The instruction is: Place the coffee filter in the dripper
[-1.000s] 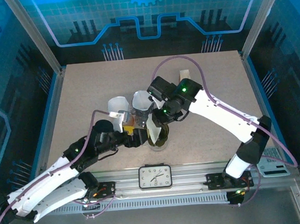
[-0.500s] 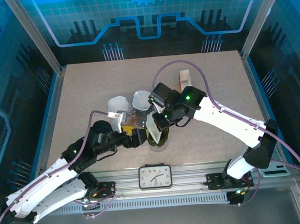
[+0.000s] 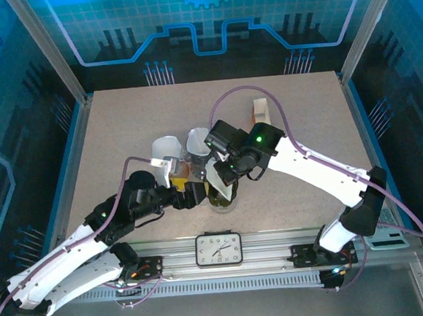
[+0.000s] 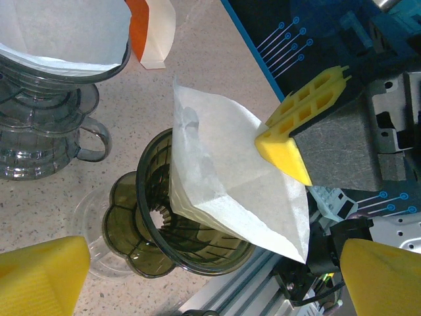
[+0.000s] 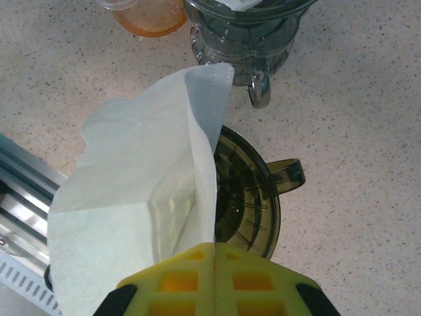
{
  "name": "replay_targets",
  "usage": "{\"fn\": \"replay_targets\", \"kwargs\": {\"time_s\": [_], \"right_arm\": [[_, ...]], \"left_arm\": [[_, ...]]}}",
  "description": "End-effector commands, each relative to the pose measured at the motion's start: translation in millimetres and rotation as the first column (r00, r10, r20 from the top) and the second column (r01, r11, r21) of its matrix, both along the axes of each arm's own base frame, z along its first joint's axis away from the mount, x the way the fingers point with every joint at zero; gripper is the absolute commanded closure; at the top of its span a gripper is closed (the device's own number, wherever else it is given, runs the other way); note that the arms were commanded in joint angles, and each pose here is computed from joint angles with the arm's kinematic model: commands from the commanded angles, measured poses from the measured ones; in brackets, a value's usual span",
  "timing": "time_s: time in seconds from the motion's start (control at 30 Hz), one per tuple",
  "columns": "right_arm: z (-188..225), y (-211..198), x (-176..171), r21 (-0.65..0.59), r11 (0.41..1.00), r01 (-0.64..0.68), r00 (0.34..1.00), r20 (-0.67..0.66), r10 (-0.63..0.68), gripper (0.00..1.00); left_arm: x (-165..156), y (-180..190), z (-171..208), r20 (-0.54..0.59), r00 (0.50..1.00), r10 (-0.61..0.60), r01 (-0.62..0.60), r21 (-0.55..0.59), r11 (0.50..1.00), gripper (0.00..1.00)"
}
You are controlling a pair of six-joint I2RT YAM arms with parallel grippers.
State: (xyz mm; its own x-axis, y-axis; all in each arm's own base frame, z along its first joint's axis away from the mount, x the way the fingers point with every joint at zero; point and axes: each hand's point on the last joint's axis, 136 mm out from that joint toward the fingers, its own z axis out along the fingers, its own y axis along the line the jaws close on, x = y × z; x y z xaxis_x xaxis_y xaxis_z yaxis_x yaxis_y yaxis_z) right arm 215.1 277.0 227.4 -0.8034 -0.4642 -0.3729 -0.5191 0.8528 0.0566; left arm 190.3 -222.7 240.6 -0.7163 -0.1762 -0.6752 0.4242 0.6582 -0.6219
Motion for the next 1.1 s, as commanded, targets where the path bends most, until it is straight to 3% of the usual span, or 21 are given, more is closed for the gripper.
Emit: {"fn": "replay_targets", "kwargs": {"time_s": [0.0, 0.3, 0.8, 1.07], "right_arm": [[-15.3, 2.7, 0.1, -0.065, 0.997, -0.034, 0.999, 0.011, 0.035, 1.00], [-29.0, -4.2, 5.5, -0.172, 0.984, -0.050, 0.997, 0.052, 0.059, 1.00], [-40.6, -4.2, 2.8, -0.204, 0.977, -0.065, 0.995, 0.061, 0.079, 1.00], [-44.9, -1.4, 1.5, -0.203, 0.977, -0.071, 0.995, 0.057, 0.084, 1.00]], "left_arm": [[1.4, -0.9, -1.6, -0.018, 1.000, 0.004, -0.005, -0.007, 1.000, 0.01], [9.0, -5.8, -12.2, -0.041, 0.999, 0.014, -0.013, 0.025, 1.000, 0.05], [20.1, -4.5, -43.2, -0.109, 0.992, 0.057, -0.043, 0.120, 0.992, 0.20], [21.1, -10.0, -48.9, -0.136, 0.990, 0.047, -0.031, 0.116, 0.993, 0.22]]}}
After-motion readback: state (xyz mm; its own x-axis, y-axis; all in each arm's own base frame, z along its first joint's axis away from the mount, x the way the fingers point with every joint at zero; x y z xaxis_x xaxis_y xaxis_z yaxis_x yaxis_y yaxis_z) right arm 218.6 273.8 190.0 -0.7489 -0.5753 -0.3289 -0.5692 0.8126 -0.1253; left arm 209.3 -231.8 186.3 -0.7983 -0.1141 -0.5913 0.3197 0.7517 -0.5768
